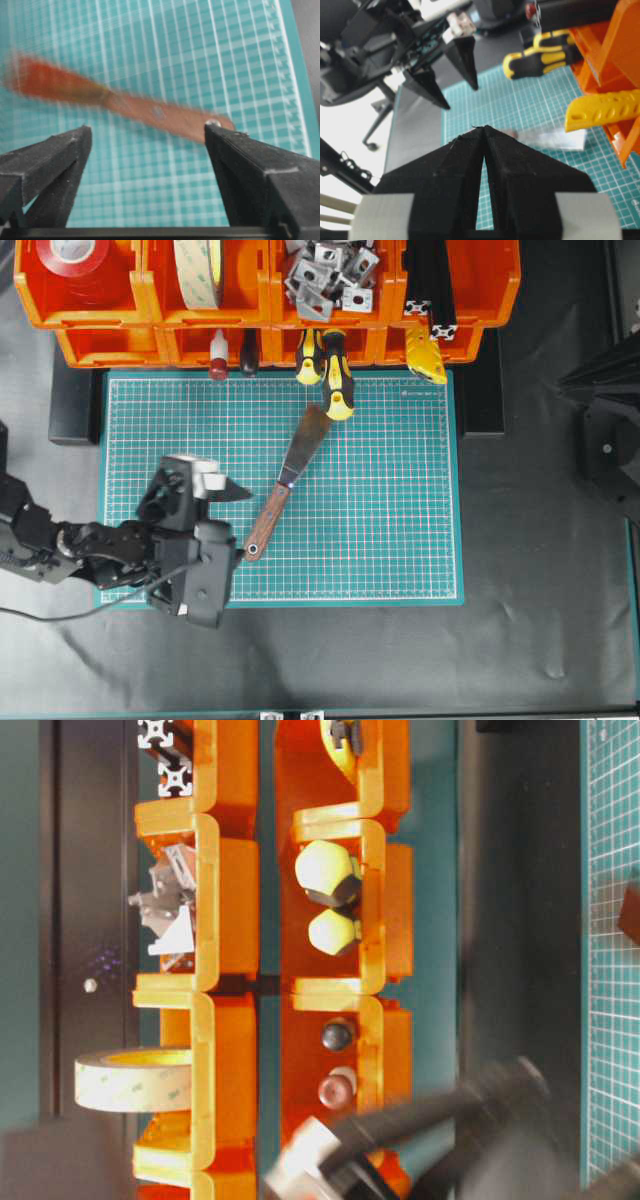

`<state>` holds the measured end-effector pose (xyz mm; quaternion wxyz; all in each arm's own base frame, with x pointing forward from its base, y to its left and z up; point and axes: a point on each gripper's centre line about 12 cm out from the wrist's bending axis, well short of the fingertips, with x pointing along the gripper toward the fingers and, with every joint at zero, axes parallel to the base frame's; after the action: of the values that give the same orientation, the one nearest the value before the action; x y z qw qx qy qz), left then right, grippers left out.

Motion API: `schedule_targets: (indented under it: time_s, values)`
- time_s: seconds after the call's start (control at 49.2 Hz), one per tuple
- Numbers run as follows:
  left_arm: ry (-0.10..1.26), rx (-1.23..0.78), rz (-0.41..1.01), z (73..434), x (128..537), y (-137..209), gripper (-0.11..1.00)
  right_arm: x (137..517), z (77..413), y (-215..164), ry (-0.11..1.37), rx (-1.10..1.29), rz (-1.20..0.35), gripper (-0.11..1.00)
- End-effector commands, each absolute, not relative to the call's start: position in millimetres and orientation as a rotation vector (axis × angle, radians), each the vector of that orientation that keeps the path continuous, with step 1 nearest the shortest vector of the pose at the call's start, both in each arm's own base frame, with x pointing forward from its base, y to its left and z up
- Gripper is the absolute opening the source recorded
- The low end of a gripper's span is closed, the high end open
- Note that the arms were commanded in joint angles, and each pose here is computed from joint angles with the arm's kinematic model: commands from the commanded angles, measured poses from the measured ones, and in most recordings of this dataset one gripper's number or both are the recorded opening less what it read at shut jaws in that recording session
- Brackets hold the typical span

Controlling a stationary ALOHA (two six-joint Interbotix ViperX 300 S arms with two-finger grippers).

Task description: Pick scraper from container rack with left arm.

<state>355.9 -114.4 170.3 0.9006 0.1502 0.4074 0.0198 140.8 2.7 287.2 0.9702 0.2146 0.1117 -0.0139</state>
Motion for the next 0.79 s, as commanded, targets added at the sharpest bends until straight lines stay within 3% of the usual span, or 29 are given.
schedule_targets:
  time_s: [0.0,0.244,0.772]
  values:
    - [0.823,0.218,0.074,177,349,-111,0.87,143,294,3,0.222,0.435,-0.025,0.00]
    - [0.785,0.163,0.056,190,328,-106,0.87,143,295,3,0.217,0.435,-0.022,0.00]
    - [0.462,0.013,-0.016,287,251,-74,0.87,144,300,5,0.182,0.425,-0.002,0.00]
